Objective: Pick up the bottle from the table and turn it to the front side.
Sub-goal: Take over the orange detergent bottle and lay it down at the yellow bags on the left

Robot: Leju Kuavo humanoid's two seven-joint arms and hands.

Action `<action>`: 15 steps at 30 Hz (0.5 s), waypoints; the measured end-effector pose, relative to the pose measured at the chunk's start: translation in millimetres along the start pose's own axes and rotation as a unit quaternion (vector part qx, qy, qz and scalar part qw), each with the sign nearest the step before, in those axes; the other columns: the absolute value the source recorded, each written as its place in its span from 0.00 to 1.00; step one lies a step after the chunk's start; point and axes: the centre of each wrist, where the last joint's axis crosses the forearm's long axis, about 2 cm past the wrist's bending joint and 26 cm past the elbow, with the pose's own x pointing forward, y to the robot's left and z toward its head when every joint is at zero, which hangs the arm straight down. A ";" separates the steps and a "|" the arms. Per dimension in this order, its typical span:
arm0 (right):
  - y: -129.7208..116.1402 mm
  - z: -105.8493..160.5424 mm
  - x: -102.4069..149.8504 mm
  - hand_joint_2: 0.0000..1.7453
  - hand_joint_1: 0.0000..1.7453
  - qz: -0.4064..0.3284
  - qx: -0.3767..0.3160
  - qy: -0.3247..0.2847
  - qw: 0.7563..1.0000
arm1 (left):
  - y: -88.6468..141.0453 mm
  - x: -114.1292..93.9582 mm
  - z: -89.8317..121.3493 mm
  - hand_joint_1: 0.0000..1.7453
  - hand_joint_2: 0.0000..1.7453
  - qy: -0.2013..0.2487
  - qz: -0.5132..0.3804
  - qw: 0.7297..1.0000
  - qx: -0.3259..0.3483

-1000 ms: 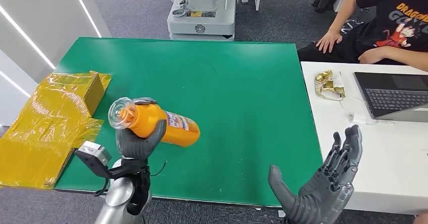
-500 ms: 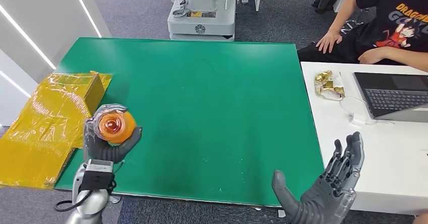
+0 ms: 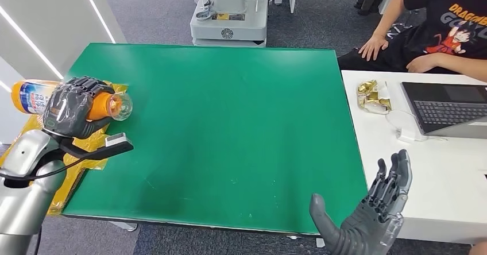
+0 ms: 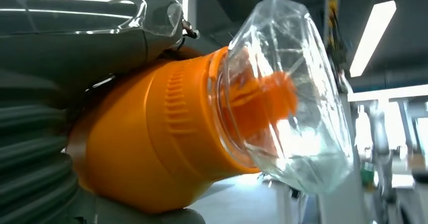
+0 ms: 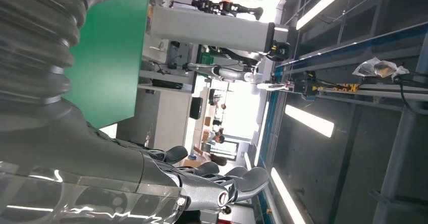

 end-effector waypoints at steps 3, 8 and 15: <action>-0.1 0.1 -0.1 1.00 0.00 -0.002 0.002 0.000 1.000 | 2.5 -17.7 -6.4 1.00 1.00 -0.011 -0.038 0.996 -0.077; -0.7 0.3 0.7 1.00 0.00 -0.002 0.006 0.000 1.000 | 0.8 -41.0 -16.8 1.00 1.00 -0.022 -0.069 0.983 -0.170; -3.1 -0.7 5.1 1.00 0.00 0.005 0.005 -0.001 1.000 | -18.1 -67.7 -20.3 1.00 1.00 -0.005 -0.072 0.965 -0.252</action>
